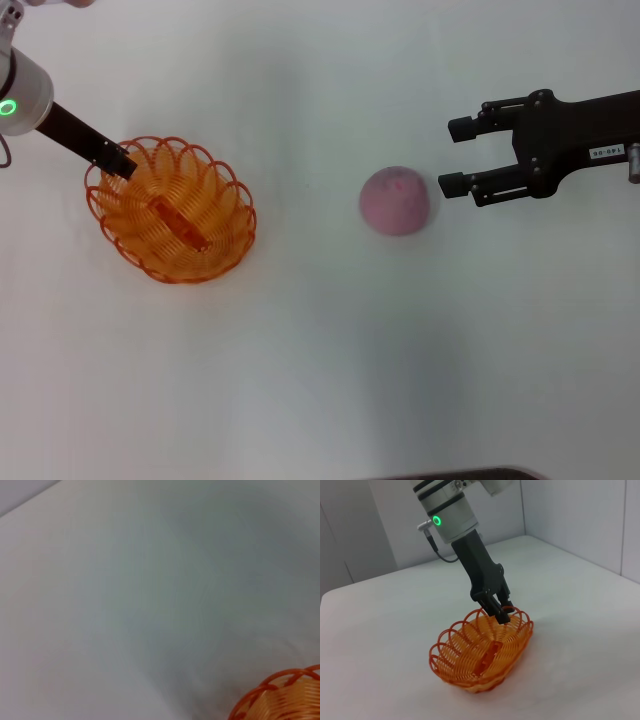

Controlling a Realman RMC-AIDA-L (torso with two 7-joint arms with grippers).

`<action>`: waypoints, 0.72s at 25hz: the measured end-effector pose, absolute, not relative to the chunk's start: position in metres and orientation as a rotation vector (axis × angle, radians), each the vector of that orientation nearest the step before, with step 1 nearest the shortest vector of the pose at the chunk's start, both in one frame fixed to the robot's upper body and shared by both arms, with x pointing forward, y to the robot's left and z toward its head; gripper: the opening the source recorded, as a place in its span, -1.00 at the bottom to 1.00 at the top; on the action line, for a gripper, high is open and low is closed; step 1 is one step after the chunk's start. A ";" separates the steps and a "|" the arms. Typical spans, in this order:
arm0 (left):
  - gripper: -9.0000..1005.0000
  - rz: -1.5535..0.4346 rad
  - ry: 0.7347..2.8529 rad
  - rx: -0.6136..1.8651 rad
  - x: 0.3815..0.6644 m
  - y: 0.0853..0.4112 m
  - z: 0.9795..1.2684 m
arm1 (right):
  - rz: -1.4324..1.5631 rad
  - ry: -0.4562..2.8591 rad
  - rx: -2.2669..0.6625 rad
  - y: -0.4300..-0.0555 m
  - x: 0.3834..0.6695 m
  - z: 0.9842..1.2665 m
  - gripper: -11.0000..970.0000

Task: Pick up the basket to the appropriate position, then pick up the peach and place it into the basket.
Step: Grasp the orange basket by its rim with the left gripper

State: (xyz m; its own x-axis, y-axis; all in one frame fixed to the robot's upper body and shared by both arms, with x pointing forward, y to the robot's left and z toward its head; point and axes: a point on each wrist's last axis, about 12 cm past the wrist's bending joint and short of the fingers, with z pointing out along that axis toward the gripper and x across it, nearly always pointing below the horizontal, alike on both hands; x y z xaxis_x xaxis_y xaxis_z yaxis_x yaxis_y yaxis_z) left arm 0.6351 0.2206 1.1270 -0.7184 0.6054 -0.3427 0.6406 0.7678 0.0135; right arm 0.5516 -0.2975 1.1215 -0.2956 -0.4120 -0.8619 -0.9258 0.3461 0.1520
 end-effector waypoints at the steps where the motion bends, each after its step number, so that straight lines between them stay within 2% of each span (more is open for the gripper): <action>1: -0.12 -0.152 2.636 0.960 0.635 0.220 1.127 | 0.873 1.864 -1.174 -0.297 0.552 1.122 0.64; 5: -0.30 -0.160 2.643 0.966 0.635 0.219 1.128 | 0.874 1.864 -1.173 -0.297 0.552 1.122 0.65; 11: -0.73 -0.193 2.668 0.948 0.632 0.219 1.130 | 0.876 1.867 -1.169 -0.297 0.551 1.121 0.64; 18: -0.78 -0.436 2.681 0.653 0.630 0.250 1.143 | 0.876 1.868 -1.165 -0.298 0.550 1.120 0.64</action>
